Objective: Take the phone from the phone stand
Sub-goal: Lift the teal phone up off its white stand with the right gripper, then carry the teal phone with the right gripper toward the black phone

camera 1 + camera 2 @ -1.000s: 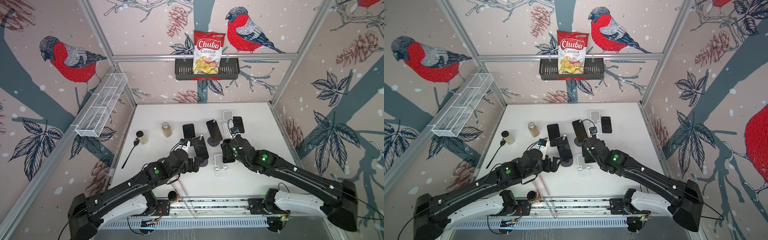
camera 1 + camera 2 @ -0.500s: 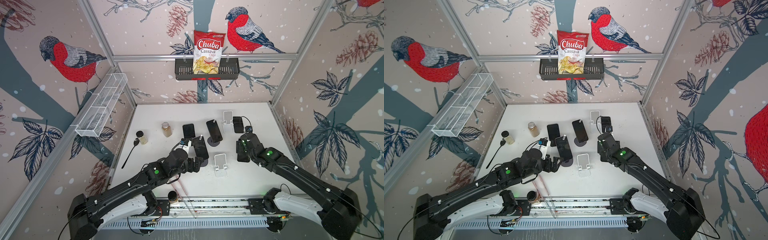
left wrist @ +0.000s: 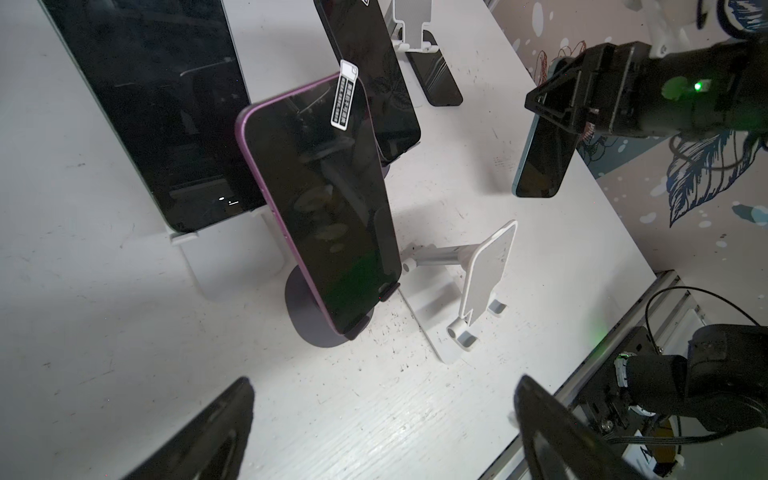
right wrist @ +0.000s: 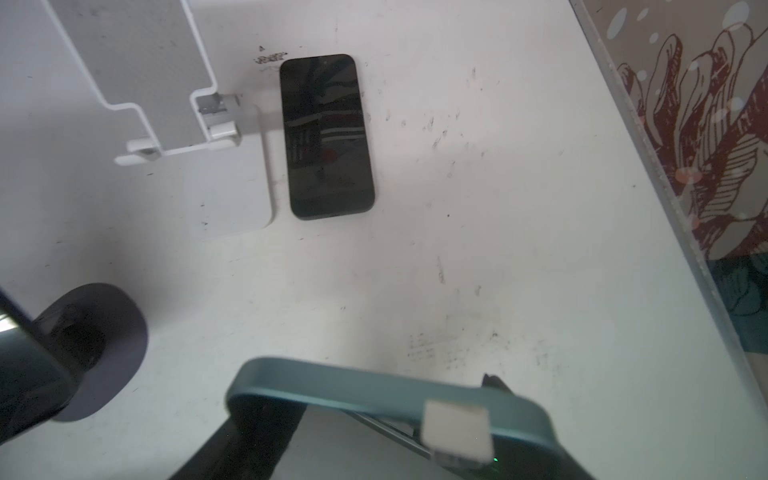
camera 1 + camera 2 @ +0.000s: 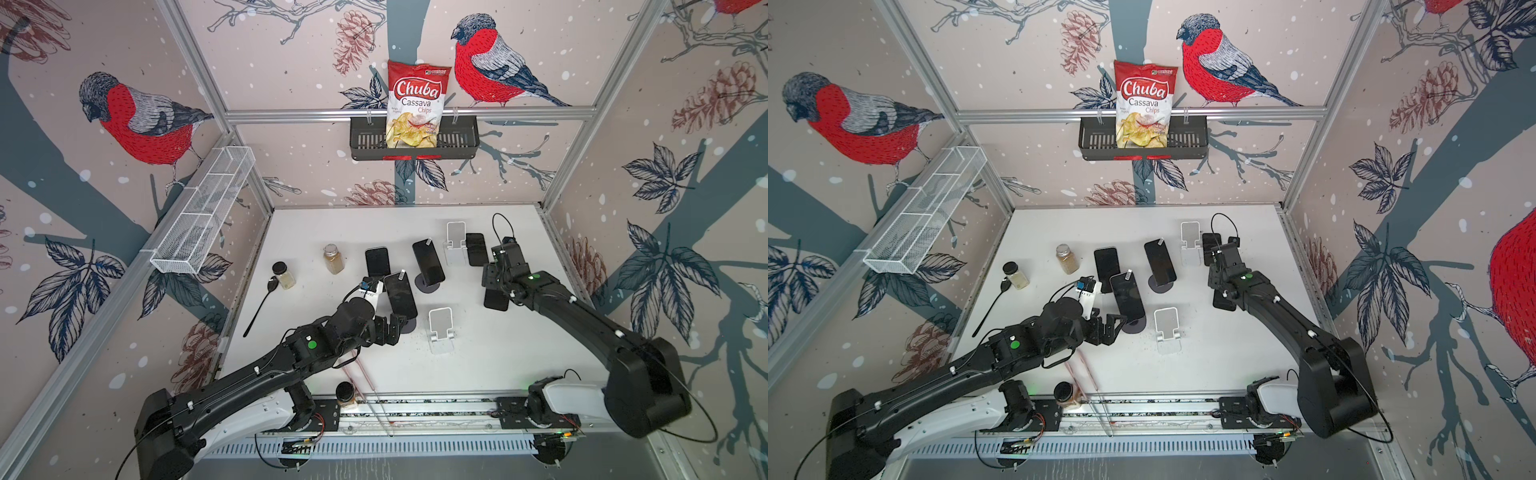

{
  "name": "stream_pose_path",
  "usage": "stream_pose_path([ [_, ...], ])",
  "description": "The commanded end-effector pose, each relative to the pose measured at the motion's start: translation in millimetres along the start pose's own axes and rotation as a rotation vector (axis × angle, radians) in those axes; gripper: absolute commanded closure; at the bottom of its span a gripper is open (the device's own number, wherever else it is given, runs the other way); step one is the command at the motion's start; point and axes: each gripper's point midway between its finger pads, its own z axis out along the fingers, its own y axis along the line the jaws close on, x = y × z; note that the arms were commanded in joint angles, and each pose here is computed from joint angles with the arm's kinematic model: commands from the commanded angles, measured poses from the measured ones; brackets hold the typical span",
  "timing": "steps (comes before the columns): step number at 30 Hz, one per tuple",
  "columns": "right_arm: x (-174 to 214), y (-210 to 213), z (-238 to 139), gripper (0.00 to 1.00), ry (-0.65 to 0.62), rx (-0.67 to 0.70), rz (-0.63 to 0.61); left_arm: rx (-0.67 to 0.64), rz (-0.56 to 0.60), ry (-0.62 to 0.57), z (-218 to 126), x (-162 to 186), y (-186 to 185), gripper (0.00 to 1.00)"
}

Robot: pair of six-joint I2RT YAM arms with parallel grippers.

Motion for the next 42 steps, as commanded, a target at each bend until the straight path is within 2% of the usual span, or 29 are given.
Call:
stream_pose_path([
  [1,-21.1,-6.2,9.6,0.33,-0.037,0.03,-0.01,0.022,0.024,-0.031,-3.8,-7.9,-5.4,0.03],
  [5,-36.2,-20.6,25.3,0.33,-0.036,0.105,-0.016,0.027,0.033,-0.058,-8.2,-13.4,-6.3,0.03],
  [11,-53.0,-40.9,53.3,0.33,-0.013,0.145,-0.001,0.029,0.051,-0.07,-11.2,-17.2,-7.5,0.03],
  [18,-68.7,-54.4,92.4,0.32,0.013,0.126,0.014,0.04,0.051,-0.1,-17.7,-22.5,-8.7,0.03],
  [29,-88.1,-61.5,141.9,0.31,0.047,0.111,-0.028,0.011,0.031,-0.125,-25.0,-22.2,0.7,0.03],
  [42,-90.7,-46.3,185.6,0.31,0.085,0.005,-0.091,-0.004,0.028,-0.12,-19.0,-25.3,-0.2,0.03],
])
